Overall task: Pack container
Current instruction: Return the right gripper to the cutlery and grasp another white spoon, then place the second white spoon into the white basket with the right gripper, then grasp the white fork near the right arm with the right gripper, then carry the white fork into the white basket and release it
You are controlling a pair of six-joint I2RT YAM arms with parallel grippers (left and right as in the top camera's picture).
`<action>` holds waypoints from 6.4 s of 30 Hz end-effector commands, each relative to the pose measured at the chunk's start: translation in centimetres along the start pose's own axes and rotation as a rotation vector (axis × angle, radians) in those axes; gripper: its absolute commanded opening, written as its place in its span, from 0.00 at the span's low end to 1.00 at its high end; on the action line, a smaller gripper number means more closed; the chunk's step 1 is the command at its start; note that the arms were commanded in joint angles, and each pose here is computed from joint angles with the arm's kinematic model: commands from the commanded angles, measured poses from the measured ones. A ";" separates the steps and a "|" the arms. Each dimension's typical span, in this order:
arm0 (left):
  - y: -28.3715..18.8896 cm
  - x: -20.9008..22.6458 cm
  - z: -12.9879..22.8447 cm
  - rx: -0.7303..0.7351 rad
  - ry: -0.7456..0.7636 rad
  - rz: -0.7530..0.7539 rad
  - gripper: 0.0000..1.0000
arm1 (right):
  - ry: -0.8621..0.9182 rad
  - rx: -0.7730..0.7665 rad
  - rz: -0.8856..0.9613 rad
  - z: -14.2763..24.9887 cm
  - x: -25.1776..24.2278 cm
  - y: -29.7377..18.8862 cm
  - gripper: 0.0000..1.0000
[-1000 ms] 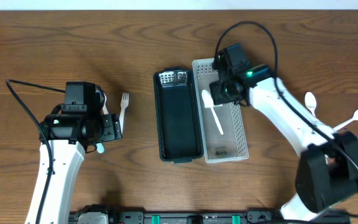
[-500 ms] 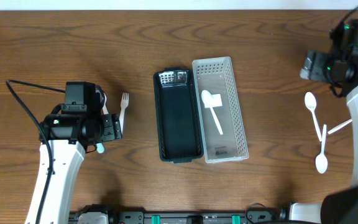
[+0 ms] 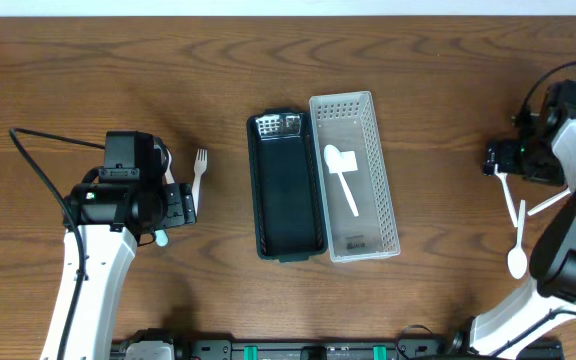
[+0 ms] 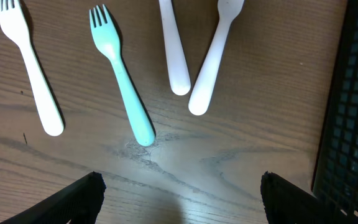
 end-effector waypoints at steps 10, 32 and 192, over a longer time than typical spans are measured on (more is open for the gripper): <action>-0.4 0.0 -0.4 -0.015 -0.009 0.003 0.83 | -0.022 0.070 -0.107 0.4 0.7 4.0 0.89; -0.4 0.0 -0.4 -0.018 -0.009 0.004 0.83 | 0.050 0.065 -0.125 0.3 0.9 4.0 0.01; -0.4 -0.1 -0.8 -0.041 -0.009 0.007 0.84 | -0.110 -0.493 -0.203 -0.3 16.0 -14.9 0.01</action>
Point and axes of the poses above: each gripper's point midway between its finger pads, its own y axis out along the fingers, its own x axis along the line the jaws close on, z = x × y, the point moved 9 cm from there along -y, back along the fingers, and after that the axes turned 15 degrees about -y, right-handed, at the moved point
